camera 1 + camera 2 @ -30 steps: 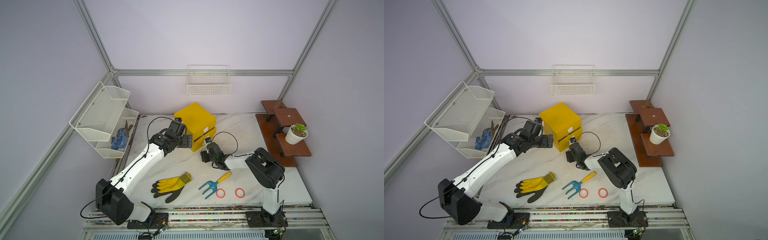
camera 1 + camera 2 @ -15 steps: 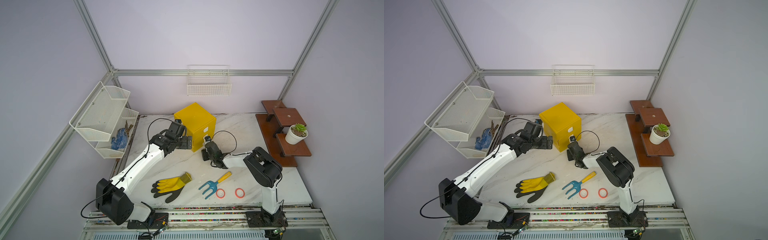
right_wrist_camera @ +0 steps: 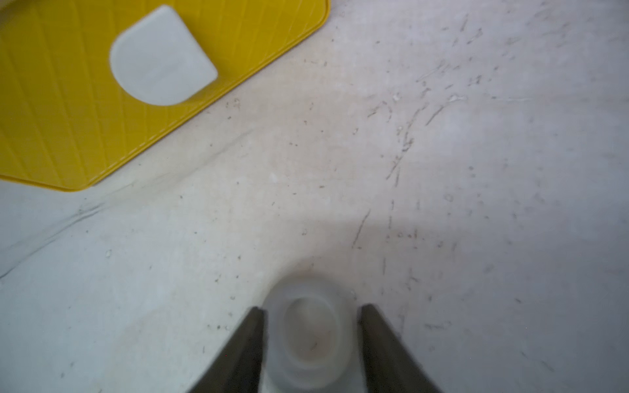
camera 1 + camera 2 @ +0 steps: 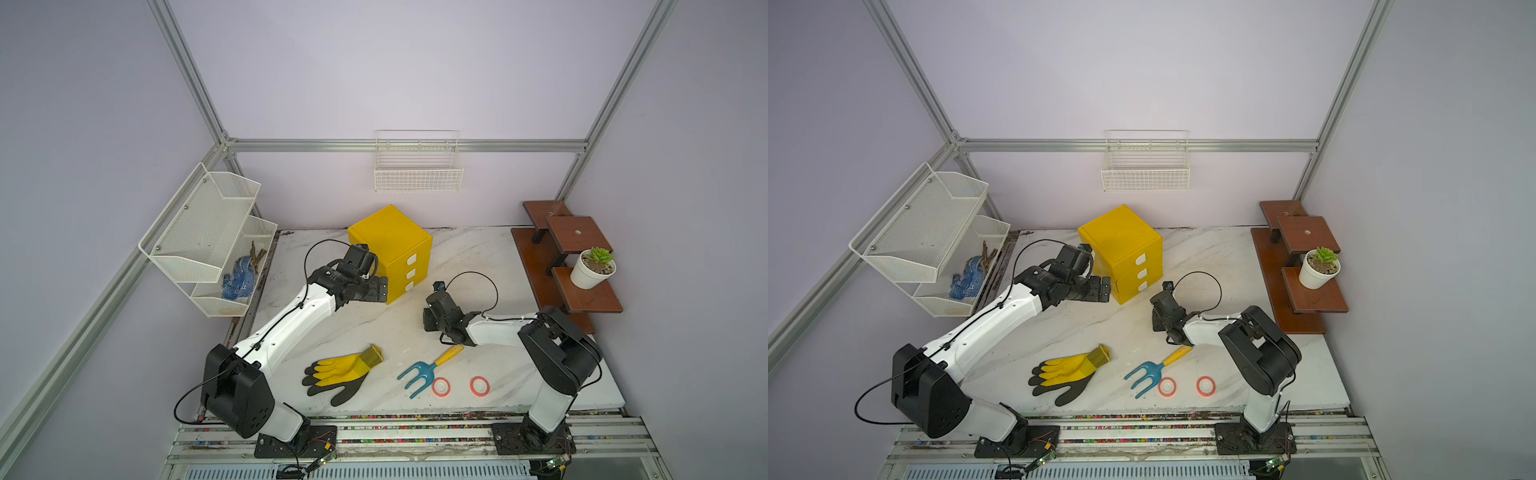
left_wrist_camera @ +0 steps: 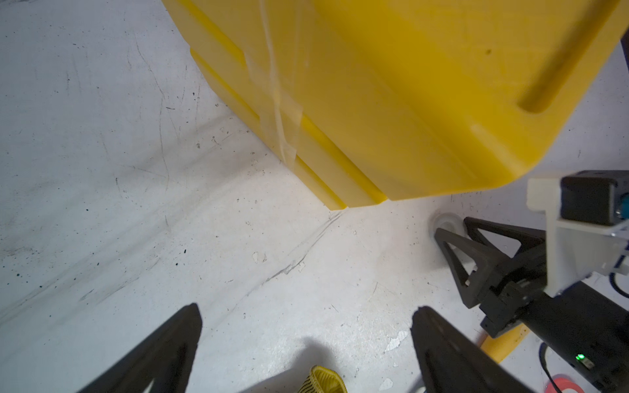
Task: Place the transparent tape into the drawer according to color
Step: Move the tape to the center of the board.
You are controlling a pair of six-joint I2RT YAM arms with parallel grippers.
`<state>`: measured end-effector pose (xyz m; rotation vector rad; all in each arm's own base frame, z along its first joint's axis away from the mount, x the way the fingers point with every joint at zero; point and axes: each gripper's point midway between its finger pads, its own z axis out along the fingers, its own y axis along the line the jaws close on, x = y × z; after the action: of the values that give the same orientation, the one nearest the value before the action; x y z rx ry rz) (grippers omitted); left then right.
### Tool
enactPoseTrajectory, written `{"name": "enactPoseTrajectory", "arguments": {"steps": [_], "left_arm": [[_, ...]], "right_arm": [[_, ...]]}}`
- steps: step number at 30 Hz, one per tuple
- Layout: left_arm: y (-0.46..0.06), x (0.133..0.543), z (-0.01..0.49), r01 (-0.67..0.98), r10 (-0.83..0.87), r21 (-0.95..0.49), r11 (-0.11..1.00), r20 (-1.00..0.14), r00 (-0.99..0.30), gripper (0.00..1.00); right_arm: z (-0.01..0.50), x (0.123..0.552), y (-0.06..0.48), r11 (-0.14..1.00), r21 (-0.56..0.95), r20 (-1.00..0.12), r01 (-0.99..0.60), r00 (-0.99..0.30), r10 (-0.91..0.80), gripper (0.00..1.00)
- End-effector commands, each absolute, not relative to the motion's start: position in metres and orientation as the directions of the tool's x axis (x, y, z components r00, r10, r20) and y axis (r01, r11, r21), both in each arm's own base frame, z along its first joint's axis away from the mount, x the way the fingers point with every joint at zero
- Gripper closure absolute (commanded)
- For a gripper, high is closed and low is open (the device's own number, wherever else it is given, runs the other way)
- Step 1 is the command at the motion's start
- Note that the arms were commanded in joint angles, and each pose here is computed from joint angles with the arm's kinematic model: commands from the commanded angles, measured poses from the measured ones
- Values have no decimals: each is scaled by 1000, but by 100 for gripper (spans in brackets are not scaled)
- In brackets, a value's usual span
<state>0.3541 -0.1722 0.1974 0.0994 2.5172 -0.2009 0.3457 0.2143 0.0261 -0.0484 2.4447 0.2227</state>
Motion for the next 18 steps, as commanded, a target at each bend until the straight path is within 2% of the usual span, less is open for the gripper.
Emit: {"name": "enactPoseTrajectory", "arguments": {"steps": [1,3,5,12,18], "left_arm": [[-175,359,205,120,7,-148,982,-599,-800,0],[-175,359,205,121,9,-147,982,-599,-800,0],[-174,359,206,121,9,-146,982,-602,-799,0],[-170,359,215,115,-2,-151,982,-618,-786,0],[-164,361,217,98,-17,-148,984,-628,-778,0]], "right_arm": [[-5,306,185,995,94,-508,-34,-861,19,49],[4,308,190,990,130,-533,-51,-845,27,39],[17,314,197,984,163,-566,-71,-823,34,36],[113,347,224,936,311,-718,-167,-686,116,37],[160,388,253,861,454,-739,-227,-636,222,38]]}}
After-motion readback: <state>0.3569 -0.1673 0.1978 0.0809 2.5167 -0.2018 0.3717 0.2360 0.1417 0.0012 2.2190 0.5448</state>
